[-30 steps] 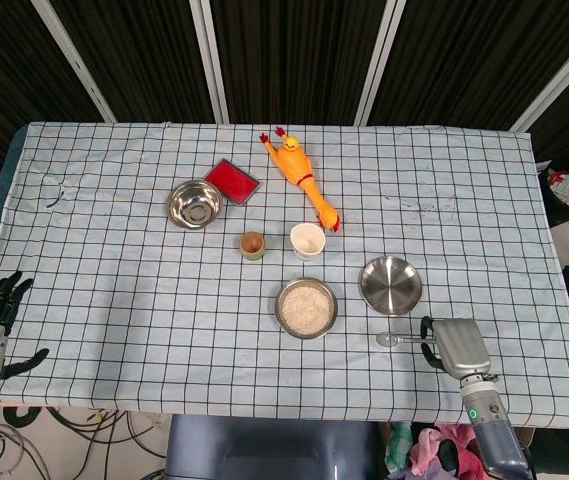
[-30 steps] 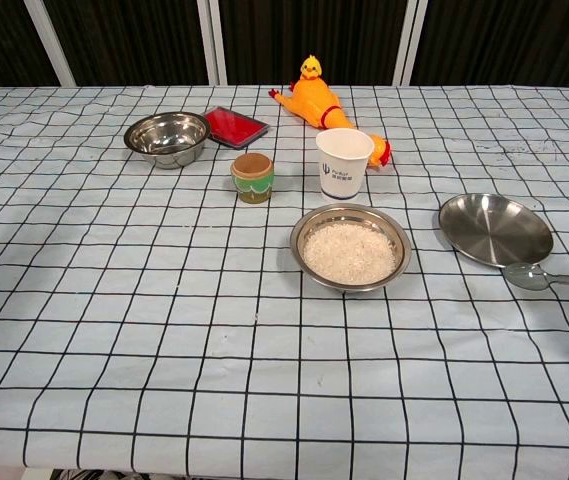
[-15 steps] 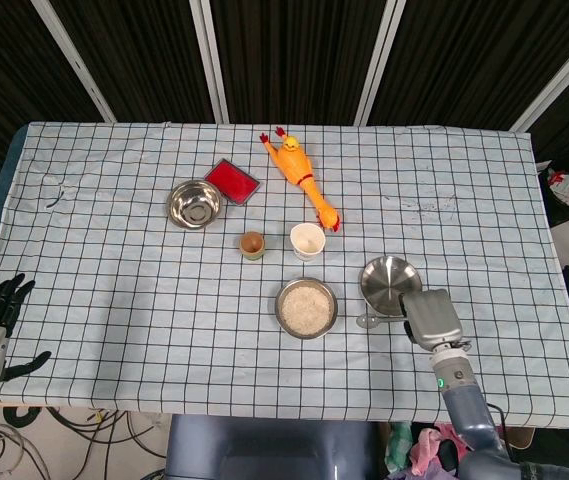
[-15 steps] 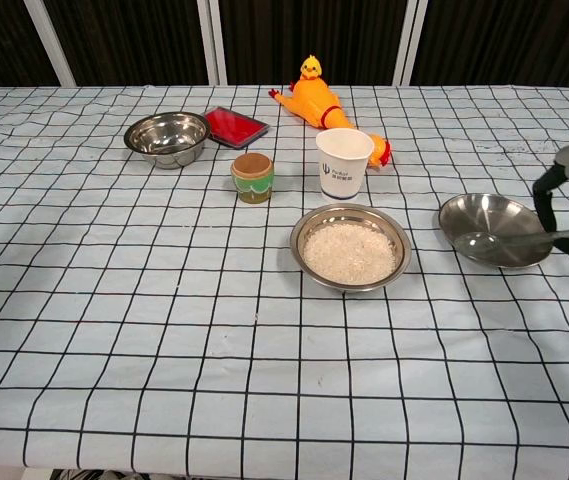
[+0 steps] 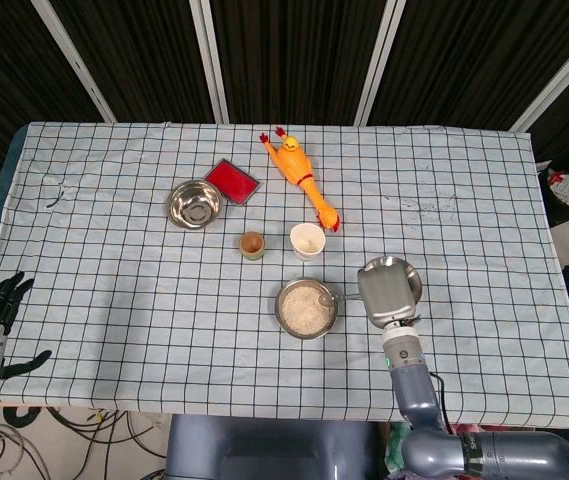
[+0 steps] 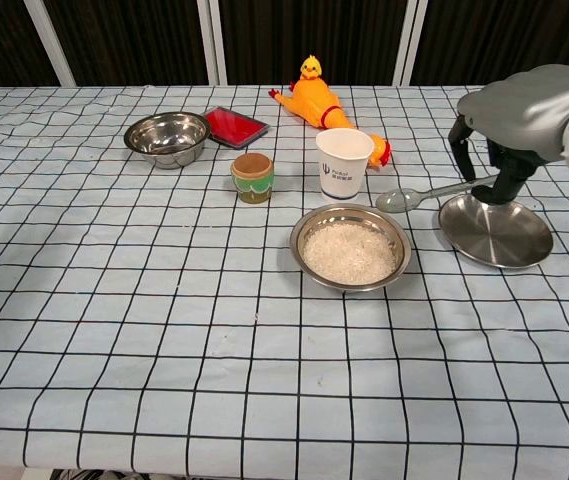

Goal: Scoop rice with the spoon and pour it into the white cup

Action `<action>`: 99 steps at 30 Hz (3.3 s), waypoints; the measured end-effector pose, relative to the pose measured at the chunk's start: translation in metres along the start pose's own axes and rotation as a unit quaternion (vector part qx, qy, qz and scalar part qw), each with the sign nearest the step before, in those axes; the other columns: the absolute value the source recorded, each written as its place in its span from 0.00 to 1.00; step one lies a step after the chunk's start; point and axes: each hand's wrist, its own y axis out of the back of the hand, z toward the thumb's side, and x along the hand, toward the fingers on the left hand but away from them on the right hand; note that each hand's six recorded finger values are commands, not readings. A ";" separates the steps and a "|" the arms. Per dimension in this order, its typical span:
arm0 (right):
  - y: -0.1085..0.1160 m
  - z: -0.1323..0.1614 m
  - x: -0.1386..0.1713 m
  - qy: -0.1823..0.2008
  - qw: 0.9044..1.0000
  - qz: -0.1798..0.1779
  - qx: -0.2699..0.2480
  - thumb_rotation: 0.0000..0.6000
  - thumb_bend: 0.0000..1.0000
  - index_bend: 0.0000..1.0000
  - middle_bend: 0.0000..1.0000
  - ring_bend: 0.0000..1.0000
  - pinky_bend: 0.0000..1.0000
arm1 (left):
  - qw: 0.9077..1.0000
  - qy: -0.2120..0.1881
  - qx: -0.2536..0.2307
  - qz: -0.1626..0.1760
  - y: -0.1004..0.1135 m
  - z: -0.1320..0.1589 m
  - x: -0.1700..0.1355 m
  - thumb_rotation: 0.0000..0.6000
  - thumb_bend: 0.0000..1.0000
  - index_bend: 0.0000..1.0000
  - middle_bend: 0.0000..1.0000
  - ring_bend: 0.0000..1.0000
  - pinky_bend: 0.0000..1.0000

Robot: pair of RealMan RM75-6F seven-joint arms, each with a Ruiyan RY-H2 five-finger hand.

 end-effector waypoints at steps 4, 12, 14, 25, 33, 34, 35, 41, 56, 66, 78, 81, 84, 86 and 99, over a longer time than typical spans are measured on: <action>-0.002 0.012 -0.005 0.000 0.999 -0.013 0.039 1.00 0.44 0.63 1.00 1.00 1.00 | 1.000 -0.002 -0.002 -0.004 -0.001 0.001 0.000 1.00 0.02 0.00 0.00 0.00 0.00; -0.002 0.037 -0.012 0.002 0.987 -0.068 0.145 1.00 0.44 0.63 1.00 1.00 1.00 | 1.000 -0.002 -0.008 -0.005 0.000 0.001 0.000 1.00 0.02 0.00 0.00 0.00 0.00; -0.001 0.042 -0.012 0.003 0.984 -0.077 0.160 1.00 0.44 0.63 1.00 1.00 1.00 | 1.000 -0.002 -0.011 -0.005 0.001 0.001 0.000 1.00 0.02 0.00 0.00 0.00 0.00; -0.009 0.056 -0.002 0.031 0.960 -0.133 0.245 1.00 0.44 0.63 1.00 1.00 1.00 | 1.000 -0.006 -0.012 -0.007 0.000 0.003 0.000 1.00 0.02 0.00 0.00 0.00 0.00; -0.022 0.066 0.006 0.056 0.931 -0.172 0.318 1.00 0.44 0.63 1.00 1.00 1.00 | 1.000 -0.007 -0.014 -0.006 0.001 0.004 -0.001 1.00 0.02 0.00 0.00 0.00 0.00; -0.024 0.067 0.006 0.057 0.927 -0.176 0.325 1.00 0.44 0.63 1.00 1.00 1.00 | 1.000 -0.008 -0.015 -0.006 0.001 0.004 -0.001 1.00 0.02 0.00 0.00 0.00 0.00; -0.025 0.069 0.006 0.058 0.924 -0.180 0.331 1.00 0.44 0.63 1.00 1.00 1.00 | 1.000 -0.008 -0.015 -0.006 0.001 0.004 -0.001 1.00 0.02 0.00 0.00 0.00 0.00; -0.029 0.076 0.008 0.064 0.908 -0.200 0.363 1.00 0.44 0.63 1.00 1.00 1.00 | 1.000 -0.008 -0.018 -0.005 0.002 0.004 -0.001 1.00 0.02 0.00 0.00 0.00 0.00; -0.047 0.084 0.009 0.066 0.921 -0.167 0.347 1.00 0.44 0.63 1.00 1.00 1.00 | 1.000 -0.007 -0.021 -0.006 0.003 0.003 0.000 1.00 0.02 0.00 0.00 0.00 0.00; -0.049 0.078 0.004 0.031 0.959 -0.094 0.265 1.00 0.44 0.63 1.00 1.00 1.00 | 1.000 -0.005 -0.023 -0.006 0.003 0.003 0.000 1.00 0.02 0.00 0.00 0.00 0.00; -0.052 0.071 0.009 0.009 0.979 -0.037 0.200 1.00 0.45 0.64 1.00 1.00 1.00 | 1.000 -0.004 -0.023 -0.005 0.003 0.003 0.000 1.00 0.02 0.00 0.00 0.00 0.00; -0.053 0.070 0.010 0.008 0.982 -0.030 0.188 1.00 0.45 0.64 1.00 1.00 1.00 | 1.000 -0.004 -0.022 -0.006 0.002 0.003 0.000 1.00 0.02 0.00 0.00 0.00 0.00; -0.053 0.070 0.011 0.007 0.984 -0.025 0.179 1.00 0.45 0.64 1.00 1.00 1.00 | 1.000 -0.005 -0.022 -0.006 0.002 0.003 0.000 1.00 0.02 0.00 0.00 0.00 0.00; -0.053 0.070 0.011 0.007 0.985 -0.023 0.171 1.00 0.45 0.64 1.00 1.00 1.00 | 1.000 -0.005 -0.022 -0.005 0.002 0.003 0.000 1.00 0.02 0.00 0.00 0.00 0.00; -0.044 0.069 0.010 0.000 0.990 -0.026 0.136 1.00 0.45 0.64 1.00 1.00 1.00 | 1.000 -0.005 -0.022 -0.005 0.002 0.003 0.000 1.00 0.02 0.00 0.00 0.00 0.00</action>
